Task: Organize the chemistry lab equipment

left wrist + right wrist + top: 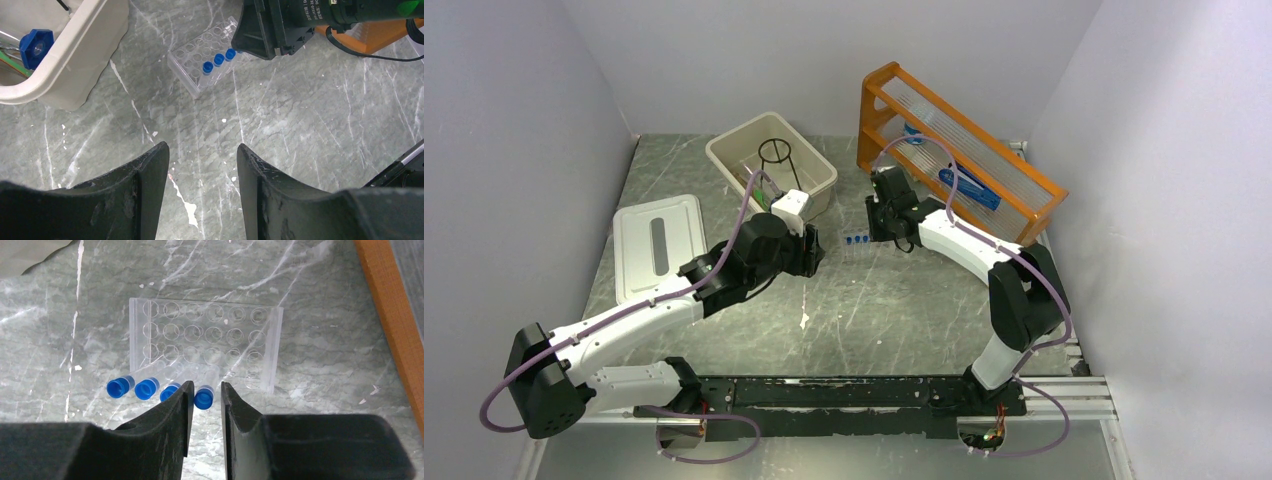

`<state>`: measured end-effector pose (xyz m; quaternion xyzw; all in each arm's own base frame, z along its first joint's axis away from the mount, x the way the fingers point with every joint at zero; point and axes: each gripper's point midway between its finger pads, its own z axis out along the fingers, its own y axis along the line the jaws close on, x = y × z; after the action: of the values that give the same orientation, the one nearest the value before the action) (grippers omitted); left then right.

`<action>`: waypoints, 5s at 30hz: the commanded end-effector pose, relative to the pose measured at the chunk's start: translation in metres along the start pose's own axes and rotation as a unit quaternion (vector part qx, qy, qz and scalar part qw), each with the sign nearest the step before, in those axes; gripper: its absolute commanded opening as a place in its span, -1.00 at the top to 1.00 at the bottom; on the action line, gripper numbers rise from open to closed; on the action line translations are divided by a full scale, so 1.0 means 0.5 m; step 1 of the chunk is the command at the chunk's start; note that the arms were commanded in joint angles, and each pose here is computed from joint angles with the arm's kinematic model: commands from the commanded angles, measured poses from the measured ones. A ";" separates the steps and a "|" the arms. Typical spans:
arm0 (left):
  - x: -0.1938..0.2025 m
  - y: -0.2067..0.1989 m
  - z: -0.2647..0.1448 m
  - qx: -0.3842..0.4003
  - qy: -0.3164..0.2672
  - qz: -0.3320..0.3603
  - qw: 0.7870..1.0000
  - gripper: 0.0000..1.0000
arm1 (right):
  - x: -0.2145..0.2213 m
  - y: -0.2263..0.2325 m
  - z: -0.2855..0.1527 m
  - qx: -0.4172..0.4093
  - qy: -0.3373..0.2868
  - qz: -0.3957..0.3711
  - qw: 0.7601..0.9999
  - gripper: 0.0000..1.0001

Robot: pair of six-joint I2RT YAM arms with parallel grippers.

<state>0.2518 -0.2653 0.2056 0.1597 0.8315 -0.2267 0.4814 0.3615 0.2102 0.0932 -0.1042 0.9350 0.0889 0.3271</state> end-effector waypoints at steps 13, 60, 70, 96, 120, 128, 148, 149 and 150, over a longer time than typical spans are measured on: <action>-0.018 0.008 -0.006 -0.019 -0.010 -0.009 1.000 -0.14 | -0.047 -0.001 -0.049 -0.001 -0.035 0.024 0.999 0.29; 0.210 0.685 0.037 -0.364 0.232 -0.261 0.863 0.08 | -0.044 0.100 -0.219 -0.199 -0.142 0.115 0.963 0.25; 0.250 0.684 0.052 -0.359 0.252 -0.273 0.856 0.39 | -0.035 0.099 -0.214 -0.199 -0.138 0.118 0.963 0.25; 0.112 0.551 0.001 -0.240 0.146 -0.303 0.910 0.90 | -0.033 0.175 -0.214 -0.250 -0.102 0.121 0.955 0.19; 0.113 0.485 -0.015 -0.186 0.121 -0.343 0.913 0.90 | 0.120 0.687 -0.081 -0.442 0.060 0.176 0.878 -0.45; 0.115 0.484 -0.020 -0.187 0.126 -0.341 0.913 0.90 | 0.113 0.739 -0.031 -0.461 0.073 0.224 0.856 -0.42; 0.032 0.489 -0.123 -0.254 0.063 -0.300 0.917 0.48 | 0.006 0.746 -0.164 -0.567 -0.047 0.211 0.795 1.00; 0.013 0.487 -0.136 -0.258 0.053 -0.294 0.919 0.35 | -0.003 0.748 -0.183 -0.574 -0.054 0.202 0.792 1.00; -0.013 0.485 -0.148 -0.261 0.039 -0.286 0.921 0.25 | -0.012 0.748 -0.199 -0.578 -0.058 0.192 0.791 1.00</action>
<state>0.3181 -0.0388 0.1461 -0.2057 0.9030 -0.1637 0.3399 0.2172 0.5497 0.1304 -0.0310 0.7562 0.6287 0.1787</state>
